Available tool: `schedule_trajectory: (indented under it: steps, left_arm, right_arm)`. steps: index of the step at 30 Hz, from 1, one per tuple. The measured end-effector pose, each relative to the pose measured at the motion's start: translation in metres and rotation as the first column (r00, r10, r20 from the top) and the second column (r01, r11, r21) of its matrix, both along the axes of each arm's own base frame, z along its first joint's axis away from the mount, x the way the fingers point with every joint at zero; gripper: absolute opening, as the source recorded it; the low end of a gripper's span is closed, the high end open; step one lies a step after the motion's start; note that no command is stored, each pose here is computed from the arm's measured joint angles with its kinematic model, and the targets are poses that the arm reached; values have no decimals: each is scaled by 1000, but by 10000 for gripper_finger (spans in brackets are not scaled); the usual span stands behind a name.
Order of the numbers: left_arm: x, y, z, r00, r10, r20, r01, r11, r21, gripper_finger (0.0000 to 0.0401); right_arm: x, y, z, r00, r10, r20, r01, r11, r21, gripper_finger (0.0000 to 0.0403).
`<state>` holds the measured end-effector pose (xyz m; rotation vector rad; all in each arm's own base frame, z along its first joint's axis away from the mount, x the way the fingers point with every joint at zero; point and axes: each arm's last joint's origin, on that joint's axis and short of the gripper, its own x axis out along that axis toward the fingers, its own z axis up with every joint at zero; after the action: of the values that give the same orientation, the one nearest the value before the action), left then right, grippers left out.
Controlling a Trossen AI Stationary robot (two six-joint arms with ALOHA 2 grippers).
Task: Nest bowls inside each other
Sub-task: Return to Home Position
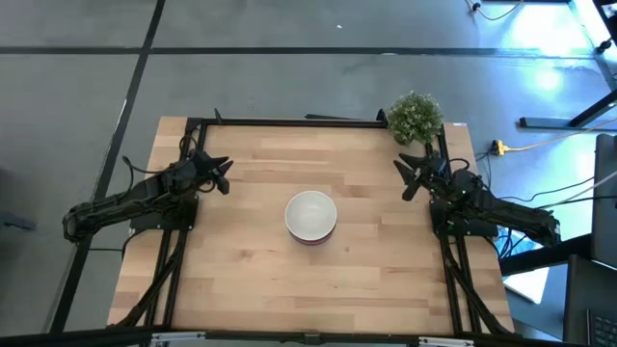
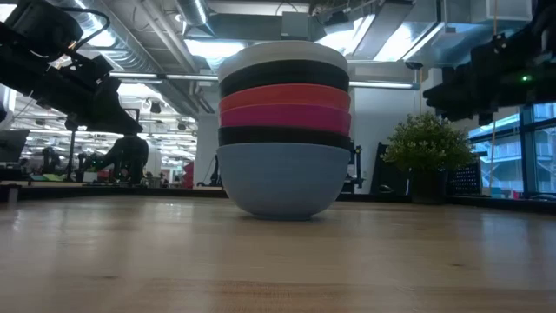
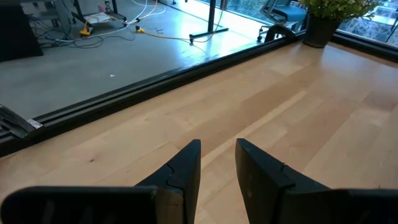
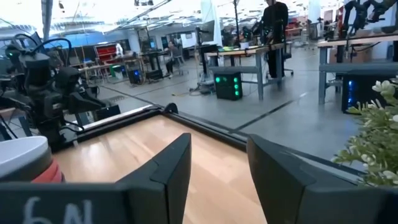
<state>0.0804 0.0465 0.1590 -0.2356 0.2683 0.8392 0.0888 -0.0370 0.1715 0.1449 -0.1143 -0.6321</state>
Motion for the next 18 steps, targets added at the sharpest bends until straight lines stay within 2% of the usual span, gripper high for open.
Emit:
schedule_trajectory:
  steps: [18]
  left_arm:
    - [0, 0, 0, 1000, -1, -1, 1, 1000, 0, 95]
  right_arm:
    - [0, 0, 0, 1000, 0, 4, 0, 1000, 2, 158]
